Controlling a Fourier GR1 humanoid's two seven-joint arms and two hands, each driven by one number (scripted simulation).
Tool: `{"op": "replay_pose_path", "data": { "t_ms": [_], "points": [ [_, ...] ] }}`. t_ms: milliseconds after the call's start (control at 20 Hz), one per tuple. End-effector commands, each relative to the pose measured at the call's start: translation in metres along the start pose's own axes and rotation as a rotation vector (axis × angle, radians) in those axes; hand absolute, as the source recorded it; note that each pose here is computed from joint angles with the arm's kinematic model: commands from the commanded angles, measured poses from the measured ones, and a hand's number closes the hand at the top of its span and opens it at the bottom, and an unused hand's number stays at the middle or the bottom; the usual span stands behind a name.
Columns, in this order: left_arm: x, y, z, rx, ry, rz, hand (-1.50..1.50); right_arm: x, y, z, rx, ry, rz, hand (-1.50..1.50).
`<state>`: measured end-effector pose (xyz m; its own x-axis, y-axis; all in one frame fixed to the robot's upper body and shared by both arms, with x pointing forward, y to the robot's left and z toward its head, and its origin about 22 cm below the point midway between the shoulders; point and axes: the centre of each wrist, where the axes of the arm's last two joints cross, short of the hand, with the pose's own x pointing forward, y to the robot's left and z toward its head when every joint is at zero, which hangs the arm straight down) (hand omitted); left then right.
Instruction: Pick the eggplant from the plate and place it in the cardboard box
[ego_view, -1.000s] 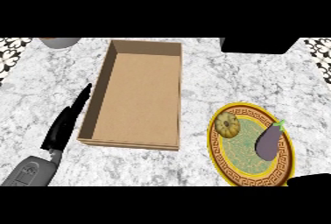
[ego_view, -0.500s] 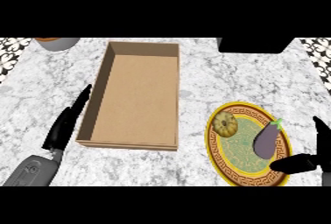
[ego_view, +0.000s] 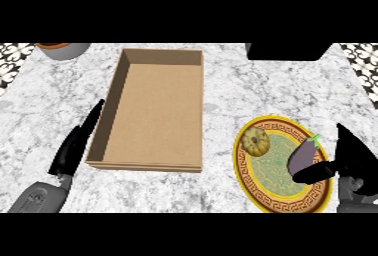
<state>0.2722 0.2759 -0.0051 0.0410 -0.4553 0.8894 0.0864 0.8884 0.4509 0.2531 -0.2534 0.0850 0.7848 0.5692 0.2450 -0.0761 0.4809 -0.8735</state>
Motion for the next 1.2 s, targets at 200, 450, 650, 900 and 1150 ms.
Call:
{"op": "replay_pose_path", "data": {
  "t_ms": [200,450,650,900,1150],
  "points": [
    [-0.006,0.001,0.004,0.008,0.001,-0.012,0.00,0.008,0.017,-0.016,0.051,0.196,0.066,-1.50],
    [-0.008,-0.002,0.008,0.007,-0.008,-0.002,0.00,0.023,0.014,-0.031,0.054,0.235,0.075,-1.50],
    [0.012,0.003,-0.004,0.000,-0.002,-0.002,0.00,0.016,0.025,-0.038,0.066,0.229,0.068,-1.50],
    [-0.004,0.017,-0.005,0.011,0.002,-0.013,0.00,0.029,0.011,-0.039,0.106,0.186,0.046,-1.50],
    [0.017,0.008,-0.007,0.008,0.003,0.013,0.00,0.028,0.045,-0.057,0.126,0.203,0.044,-1.50]
  ]
}}
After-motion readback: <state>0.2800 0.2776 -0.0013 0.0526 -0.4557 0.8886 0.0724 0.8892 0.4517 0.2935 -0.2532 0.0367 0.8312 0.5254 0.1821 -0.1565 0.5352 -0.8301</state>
